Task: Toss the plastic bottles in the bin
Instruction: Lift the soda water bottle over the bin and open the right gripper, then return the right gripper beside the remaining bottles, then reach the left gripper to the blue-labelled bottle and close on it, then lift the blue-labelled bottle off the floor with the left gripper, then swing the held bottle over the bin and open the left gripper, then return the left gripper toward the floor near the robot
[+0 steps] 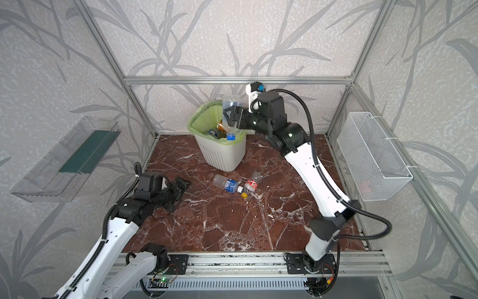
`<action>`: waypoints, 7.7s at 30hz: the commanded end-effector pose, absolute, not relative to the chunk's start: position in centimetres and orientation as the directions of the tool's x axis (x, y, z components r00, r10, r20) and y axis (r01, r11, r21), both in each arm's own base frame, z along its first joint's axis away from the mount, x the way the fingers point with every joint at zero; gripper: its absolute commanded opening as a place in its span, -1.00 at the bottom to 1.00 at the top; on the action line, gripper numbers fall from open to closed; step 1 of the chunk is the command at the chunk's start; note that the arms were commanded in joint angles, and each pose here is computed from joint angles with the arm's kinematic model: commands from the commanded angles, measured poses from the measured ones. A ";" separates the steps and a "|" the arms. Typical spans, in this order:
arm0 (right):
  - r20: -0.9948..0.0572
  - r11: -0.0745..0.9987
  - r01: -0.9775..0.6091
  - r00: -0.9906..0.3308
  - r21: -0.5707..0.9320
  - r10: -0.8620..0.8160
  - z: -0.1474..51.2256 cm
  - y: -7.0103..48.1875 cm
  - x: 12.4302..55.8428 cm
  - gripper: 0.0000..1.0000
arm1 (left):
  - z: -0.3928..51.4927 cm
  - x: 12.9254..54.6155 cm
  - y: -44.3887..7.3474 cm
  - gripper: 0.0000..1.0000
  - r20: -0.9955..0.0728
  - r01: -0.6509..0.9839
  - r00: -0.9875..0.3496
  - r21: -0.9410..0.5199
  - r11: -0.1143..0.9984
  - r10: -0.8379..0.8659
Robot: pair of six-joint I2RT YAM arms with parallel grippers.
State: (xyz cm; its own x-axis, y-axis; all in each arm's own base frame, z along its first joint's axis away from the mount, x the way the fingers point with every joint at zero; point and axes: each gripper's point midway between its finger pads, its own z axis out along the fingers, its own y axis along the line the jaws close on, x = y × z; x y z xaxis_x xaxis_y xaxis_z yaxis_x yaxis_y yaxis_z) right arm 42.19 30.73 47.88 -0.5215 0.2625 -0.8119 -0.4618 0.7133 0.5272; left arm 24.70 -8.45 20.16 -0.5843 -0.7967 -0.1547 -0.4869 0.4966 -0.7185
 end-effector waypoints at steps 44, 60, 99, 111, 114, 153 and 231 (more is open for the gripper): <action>-0.405 0.777 0.075 -0.820 0.625 0.404 12.8 17.7 26.1 0.70 | 14.5 23.3 -9.0 0.77 -0.014 -0.574 -0.551 -0.719 0.391 -0.834; -0.404 0.775 0.074 -0.820 0.627 0.405 12.2 17.5 25.7 0.71 | 13.4 28.0 -15.8 0.80 -0.073 -0.518 -0.561 -0.746 0.419 -0.824; -0.411 0.777 0.089 -0.808 0.623 0.422 12.6 15.6 24.9 0.70 | 6.2 34.5 -24.2 0.78 0.023 -0.607 -0.592 -0.669 0.428 -0.805; -0.402 0.771 0.093 -0.810 0.630 0.426 12.1 15.7 25.0 0.66 | 3.9 30.7 -20.1 0.48 -0.056 -0.631 -0.620 -0.557 0.540 -0.783; -0.398 0.769 0.094 -0.812 0.633 0.427 12.0 15.8 25.1 0.65 | 3.1 29.4 -18.7 0.44 -0.053 -0.644 -0.623 -0.531 0.550 -0.781; -0.403 0.775 0.105 -0.806 0.623 0.434 12.0 15.0 24.8 0.63 | 5.4 36.0 -23.8 0.79 0.034 -0.636 -0.604 -0.623 0.456 -0.796; -0.386 0.776 0.105 -0.821 0.622 0.421 12.3 16.8 28.1 0.63 | 30.6 27.1 -7.5 0.94 -0.456 -0.267 -0.502 -0.727 0.633 -0.735</action>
